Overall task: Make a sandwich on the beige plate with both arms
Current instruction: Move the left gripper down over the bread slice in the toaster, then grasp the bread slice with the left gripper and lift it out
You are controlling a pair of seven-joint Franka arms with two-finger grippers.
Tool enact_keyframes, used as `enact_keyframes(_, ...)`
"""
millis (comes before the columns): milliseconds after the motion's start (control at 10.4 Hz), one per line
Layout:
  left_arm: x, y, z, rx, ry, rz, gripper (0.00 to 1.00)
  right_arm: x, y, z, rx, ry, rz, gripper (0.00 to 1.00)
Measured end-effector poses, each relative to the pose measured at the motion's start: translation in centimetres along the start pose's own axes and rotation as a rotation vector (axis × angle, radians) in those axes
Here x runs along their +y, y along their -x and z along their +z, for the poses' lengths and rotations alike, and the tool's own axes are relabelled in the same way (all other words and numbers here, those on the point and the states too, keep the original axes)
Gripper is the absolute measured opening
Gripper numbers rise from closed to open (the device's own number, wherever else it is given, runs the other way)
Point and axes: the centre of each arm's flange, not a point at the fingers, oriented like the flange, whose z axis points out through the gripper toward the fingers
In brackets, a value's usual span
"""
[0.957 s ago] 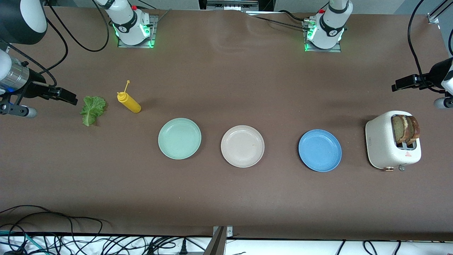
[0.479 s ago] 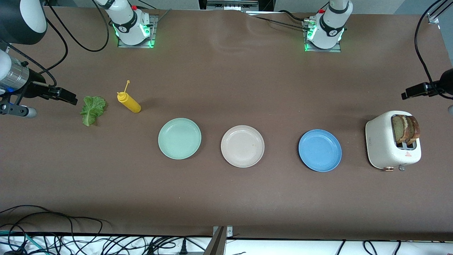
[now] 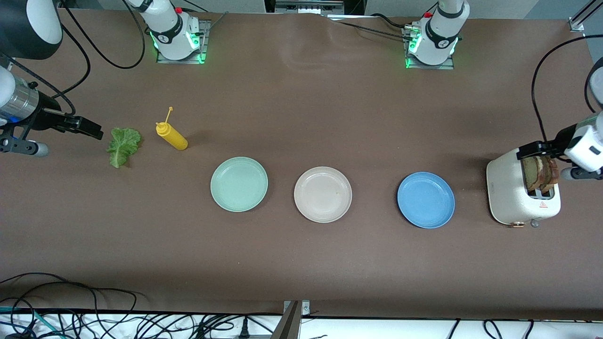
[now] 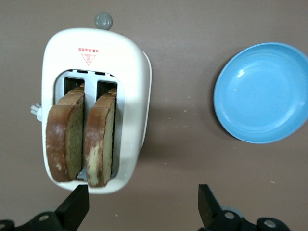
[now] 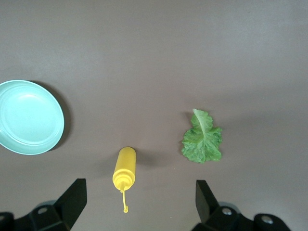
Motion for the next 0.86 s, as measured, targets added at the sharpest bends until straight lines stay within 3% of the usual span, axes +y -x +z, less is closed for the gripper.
enact_keyframes(191, -0.2, 0.0, 1.5, -0.006, -0.027, 0.022, 1.0, 0.0, 0.0, 0.0, -0.001, 0.0, 0.0, 1.0)
enact_keyframes(861, -2.1, -0.6, 5.2, -0.042, -0.017, 0.035, 1.0, 0.0, 0.0, 0.2, -0.004, 0.001, 0.0, 1.0)
